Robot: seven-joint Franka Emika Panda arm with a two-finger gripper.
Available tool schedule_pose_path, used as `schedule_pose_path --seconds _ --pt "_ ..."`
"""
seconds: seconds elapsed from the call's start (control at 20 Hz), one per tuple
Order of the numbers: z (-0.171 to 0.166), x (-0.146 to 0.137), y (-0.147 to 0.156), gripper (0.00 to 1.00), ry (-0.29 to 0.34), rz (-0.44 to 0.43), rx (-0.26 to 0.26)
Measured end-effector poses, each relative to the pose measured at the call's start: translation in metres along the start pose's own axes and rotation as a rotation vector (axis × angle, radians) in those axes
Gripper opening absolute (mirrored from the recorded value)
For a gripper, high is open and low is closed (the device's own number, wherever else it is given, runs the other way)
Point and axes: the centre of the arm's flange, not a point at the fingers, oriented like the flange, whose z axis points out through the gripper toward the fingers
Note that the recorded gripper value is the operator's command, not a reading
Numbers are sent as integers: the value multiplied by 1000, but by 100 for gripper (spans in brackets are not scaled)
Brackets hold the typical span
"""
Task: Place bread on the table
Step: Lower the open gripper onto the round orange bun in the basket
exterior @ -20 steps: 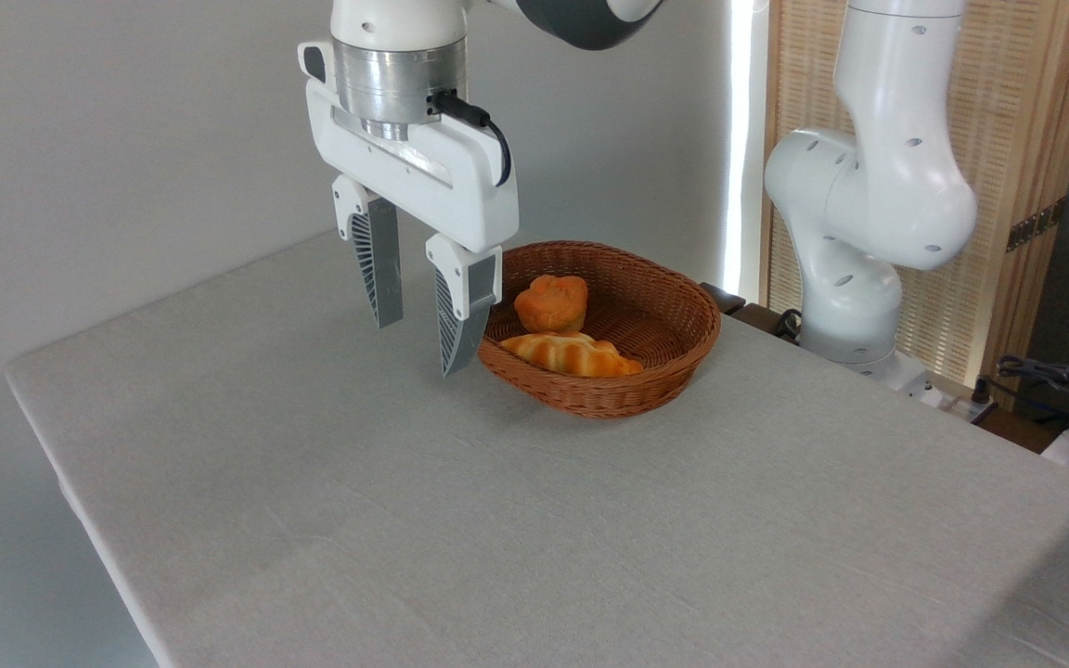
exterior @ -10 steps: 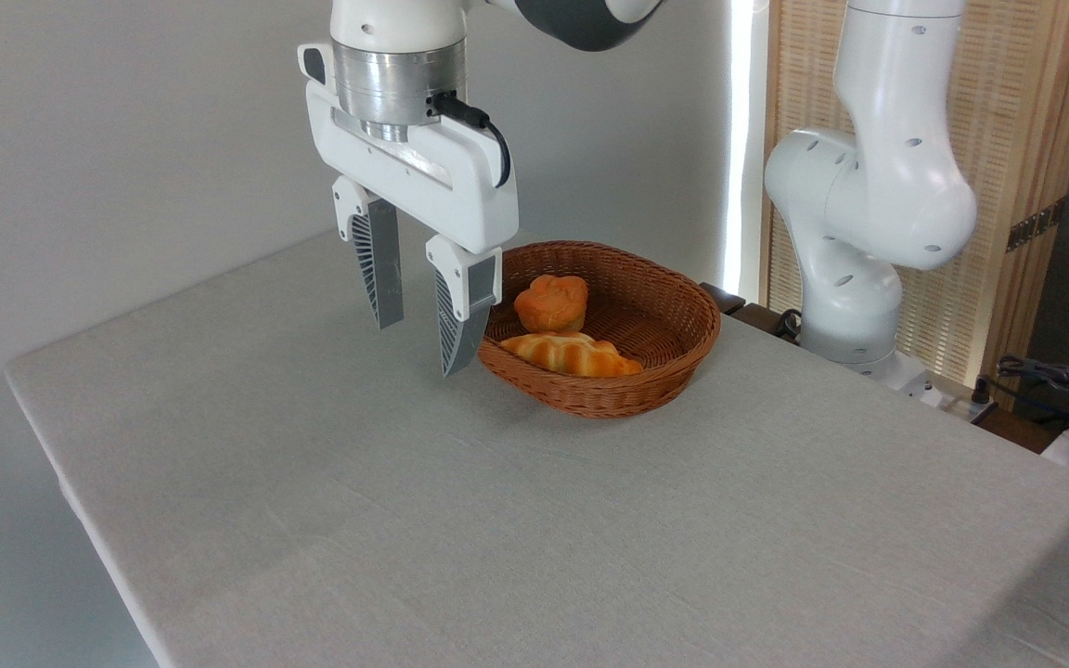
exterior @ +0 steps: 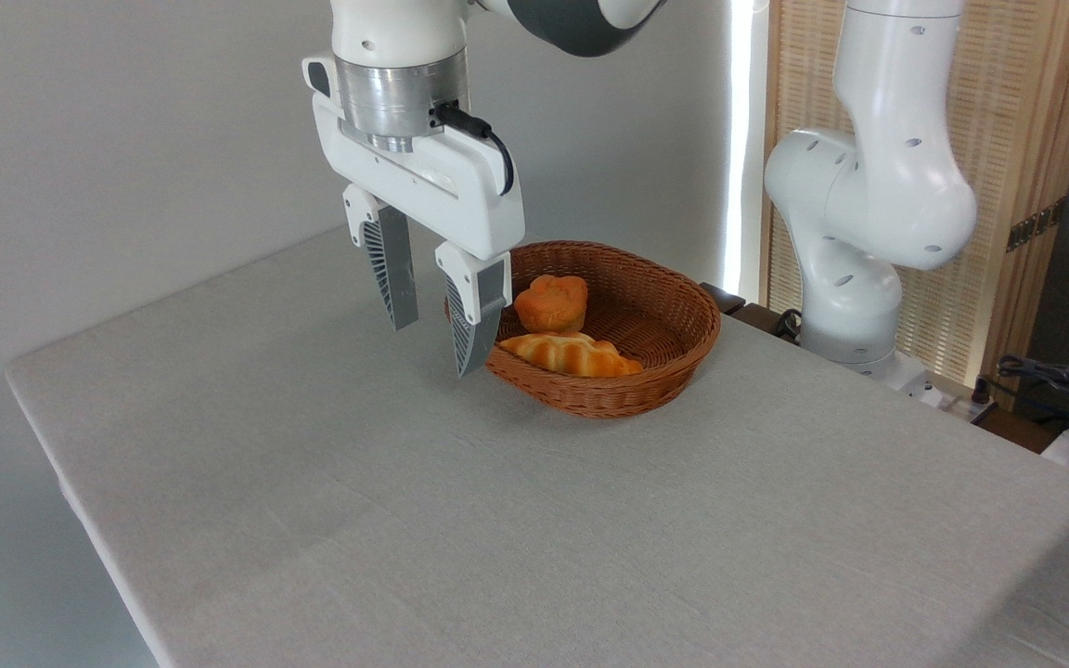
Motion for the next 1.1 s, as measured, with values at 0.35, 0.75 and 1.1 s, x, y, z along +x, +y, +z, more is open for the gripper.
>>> schedule_pose_path --seconds 0.35,0.75,1.1 --pt "8 -4 9 100 -20 10 -19" --pt "25 -20 110 100 -79 178 -88" --pt "69 -11 191 100 -172 375 -143"
